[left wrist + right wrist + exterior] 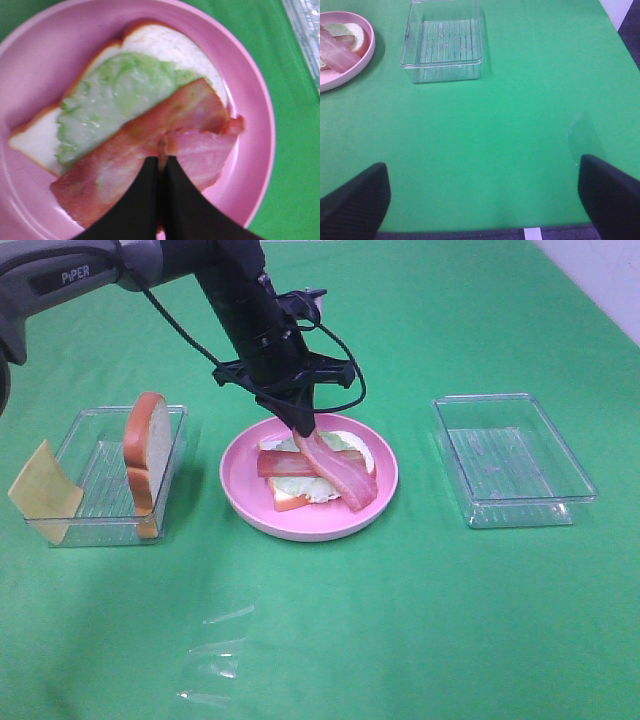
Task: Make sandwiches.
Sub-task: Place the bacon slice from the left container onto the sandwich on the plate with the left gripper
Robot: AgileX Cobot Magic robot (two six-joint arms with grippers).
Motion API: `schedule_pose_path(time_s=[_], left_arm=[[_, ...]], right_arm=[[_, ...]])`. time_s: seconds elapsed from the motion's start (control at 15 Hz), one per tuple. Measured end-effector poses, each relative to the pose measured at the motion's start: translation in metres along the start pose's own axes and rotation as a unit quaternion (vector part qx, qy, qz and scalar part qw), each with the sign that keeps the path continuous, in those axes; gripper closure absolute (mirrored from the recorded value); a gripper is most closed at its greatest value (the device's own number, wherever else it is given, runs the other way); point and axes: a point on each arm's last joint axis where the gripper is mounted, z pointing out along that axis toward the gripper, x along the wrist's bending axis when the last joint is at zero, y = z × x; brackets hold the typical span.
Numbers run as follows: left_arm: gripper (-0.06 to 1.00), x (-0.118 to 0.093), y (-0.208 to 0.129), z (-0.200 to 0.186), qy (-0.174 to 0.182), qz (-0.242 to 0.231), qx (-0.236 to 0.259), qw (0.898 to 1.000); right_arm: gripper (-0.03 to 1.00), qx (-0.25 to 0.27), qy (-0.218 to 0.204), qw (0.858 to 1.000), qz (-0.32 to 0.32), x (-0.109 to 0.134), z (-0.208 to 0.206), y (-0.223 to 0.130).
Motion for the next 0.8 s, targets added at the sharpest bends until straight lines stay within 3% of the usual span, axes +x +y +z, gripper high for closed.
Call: schedule_pose_path(time_s=[0.13, 0.6, 0.73, 0.8], left_arm=[[0.94, 0.0046, 0.0033, -0.0002, 0.025, 0.009, -0.018, 0.999], [0.94, 0.0067, 0.0057, -0.0005, 0.037, 0.011, -0.030, 0.999], [0.70, 0.0069, 0.0057, -0.0005, 0.038, 0.011, -0.030, 0.999], [0.47, 0.0069, 0.0057, -0.0005, 0.038, 0.011, -0.030, 0.999]], right_arm=[[-0.01, 0.000, 0.000, 1.000, 0.000, 0.0000, 0.0000, 0.0000], [-0.01, 0.000, 0.000, 1.000, 0.000, 0.0000, 0.0000, 0.0000], [-0.01, 0.000, 0.000, 1.000, 0.000, 0.0000, 0.0000, 0.0000], [-0.01, 0.000, 0.000, 1.000, 0.000, 0.0000, 0.0000, 0.0000]])
